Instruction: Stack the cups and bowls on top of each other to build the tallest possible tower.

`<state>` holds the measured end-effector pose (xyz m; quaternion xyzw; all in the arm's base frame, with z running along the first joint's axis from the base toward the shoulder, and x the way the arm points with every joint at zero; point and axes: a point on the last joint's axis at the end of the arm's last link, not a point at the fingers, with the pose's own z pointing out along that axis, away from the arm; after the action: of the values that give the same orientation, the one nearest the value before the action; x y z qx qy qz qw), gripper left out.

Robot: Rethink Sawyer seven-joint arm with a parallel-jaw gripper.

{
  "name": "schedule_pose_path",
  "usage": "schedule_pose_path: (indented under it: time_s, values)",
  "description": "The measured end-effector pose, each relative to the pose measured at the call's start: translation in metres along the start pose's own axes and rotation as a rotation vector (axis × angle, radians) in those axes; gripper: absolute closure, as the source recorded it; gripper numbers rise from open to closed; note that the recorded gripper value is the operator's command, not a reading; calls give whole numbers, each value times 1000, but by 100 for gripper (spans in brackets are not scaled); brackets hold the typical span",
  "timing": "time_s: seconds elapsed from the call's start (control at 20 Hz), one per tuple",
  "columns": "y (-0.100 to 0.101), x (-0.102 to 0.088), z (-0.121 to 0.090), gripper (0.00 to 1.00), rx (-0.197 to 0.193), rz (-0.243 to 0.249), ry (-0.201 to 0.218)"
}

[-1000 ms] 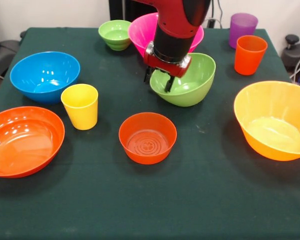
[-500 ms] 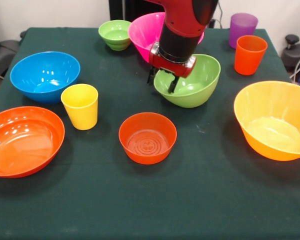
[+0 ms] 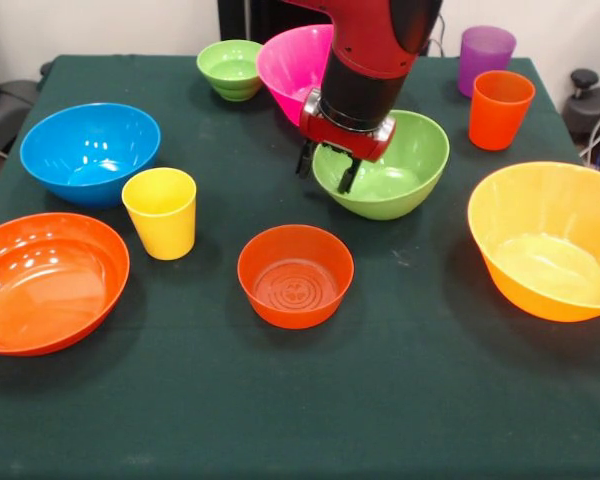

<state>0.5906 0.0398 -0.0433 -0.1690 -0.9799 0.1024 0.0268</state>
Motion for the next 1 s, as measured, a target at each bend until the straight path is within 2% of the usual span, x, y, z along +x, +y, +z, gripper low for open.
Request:
schedule_pose_path:
  time_s: [1.0]
  values:
    - [1, -5, 1, 0, -18, 8, 2]
